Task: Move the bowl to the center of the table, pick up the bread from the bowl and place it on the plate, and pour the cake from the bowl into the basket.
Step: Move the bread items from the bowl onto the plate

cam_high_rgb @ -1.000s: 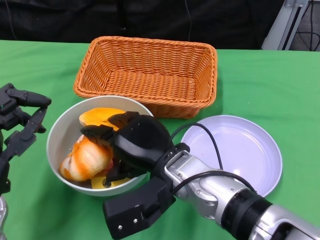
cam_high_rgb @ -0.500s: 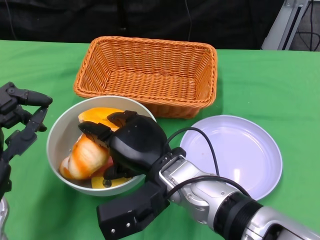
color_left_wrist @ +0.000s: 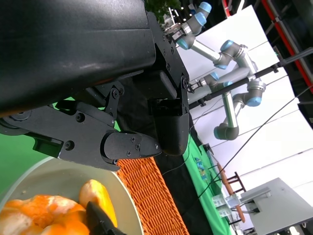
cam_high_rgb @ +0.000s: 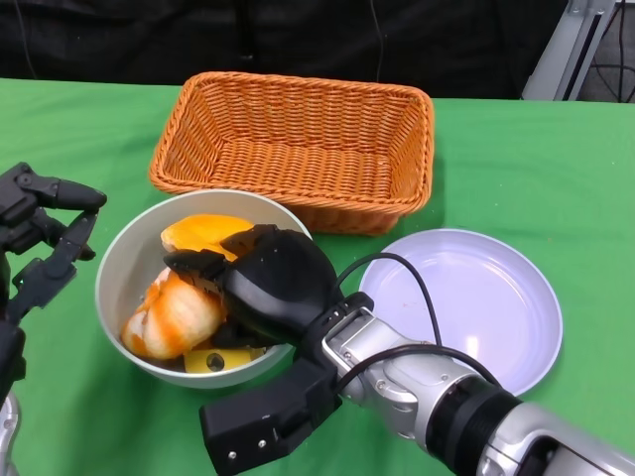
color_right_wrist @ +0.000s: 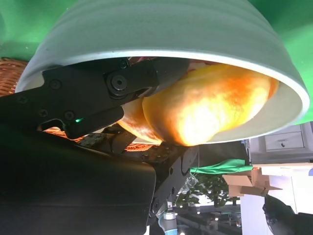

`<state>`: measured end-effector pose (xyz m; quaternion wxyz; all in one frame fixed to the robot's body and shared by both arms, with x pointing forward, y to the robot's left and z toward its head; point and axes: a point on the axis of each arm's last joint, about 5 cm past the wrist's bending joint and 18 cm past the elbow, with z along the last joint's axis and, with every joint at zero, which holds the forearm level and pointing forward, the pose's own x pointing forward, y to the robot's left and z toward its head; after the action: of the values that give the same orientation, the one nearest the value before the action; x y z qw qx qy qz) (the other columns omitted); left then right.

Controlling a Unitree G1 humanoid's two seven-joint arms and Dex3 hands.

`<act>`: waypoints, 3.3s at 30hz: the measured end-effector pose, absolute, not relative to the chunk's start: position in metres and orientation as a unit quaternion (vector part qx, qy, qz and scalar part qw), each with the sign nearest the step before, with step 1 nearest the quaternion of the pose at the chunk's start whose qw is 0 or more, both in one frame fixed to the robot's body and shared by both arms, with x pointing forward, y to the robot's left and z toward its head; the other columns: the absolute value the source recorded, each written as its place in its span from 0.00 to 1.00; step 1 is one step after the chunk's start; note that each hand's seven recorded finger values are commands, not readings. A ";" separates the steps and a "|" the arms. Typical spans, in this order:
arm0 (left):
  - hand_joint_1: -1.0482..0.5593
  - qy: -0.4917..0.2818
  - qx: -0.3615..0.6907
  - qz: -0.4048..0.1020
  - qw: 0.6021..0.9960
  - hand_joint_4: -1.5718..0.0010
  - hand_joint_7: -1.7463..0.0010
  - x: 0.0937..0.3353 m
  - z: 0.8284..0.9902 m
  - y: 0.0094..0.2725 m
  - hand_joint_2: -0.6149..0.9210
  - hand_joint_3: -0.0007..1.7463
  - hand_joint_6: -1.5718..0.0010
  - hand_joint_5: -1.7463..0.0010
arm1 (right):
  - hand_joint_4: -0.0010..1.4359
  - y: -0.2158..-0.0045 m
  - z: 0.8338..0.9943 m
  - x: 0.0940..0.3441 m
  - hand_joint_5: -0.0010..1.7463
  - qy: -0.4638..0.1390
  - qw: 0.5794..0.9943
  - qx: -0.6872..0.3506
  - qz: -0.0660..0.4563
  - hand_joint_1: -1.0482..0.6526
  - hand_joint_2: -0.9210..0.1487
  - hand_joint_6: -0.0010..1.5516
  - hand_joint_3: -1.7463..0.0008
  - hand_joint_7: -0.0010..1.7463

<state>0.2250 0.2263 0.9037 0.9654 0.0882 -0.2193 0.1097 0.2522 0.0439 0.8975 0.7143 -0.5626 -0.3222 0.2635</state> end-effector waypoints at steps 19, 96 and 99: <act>0.48 -0.218 0.095 0.106 0.965 0.49 0.38 0.225 0.903 0.224 1.00 0.18 0.47 0.09 | 0.69 0.038 0.891 0.255 0.04 -0.331 0.732 -0.534 0.264 0.42 0.00 0.51 0.97 0.06; 0.49 -0.214 0.109 0.110 0.964 0.47 0.38 0.226 0.892 0.230 1.00 0.18 0.46 0.13 | 0.48 -0.018 0.915 0.257 0.74 -0.323 0.891 -0.233 0.219 0.49 0.00 0.75 0.99 0.08; 0.49 -0.214 0.110 0.111 0.964 0.47 0.38 0.226 0.892 0.230 1.00 0.18 0.46 0.13 | 0.49 -0.013 0.916 0.256 0.73 -0.324 0.891 -0.226 0.222 0.50 0.01 0.75 0.99 0.09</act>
<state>0.2256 0.2300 0.8924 0.9642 0.1103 -0.2141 0.1112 0.2555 -0.0135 0.9161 0.8913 -0.2262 -0.3239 0.2223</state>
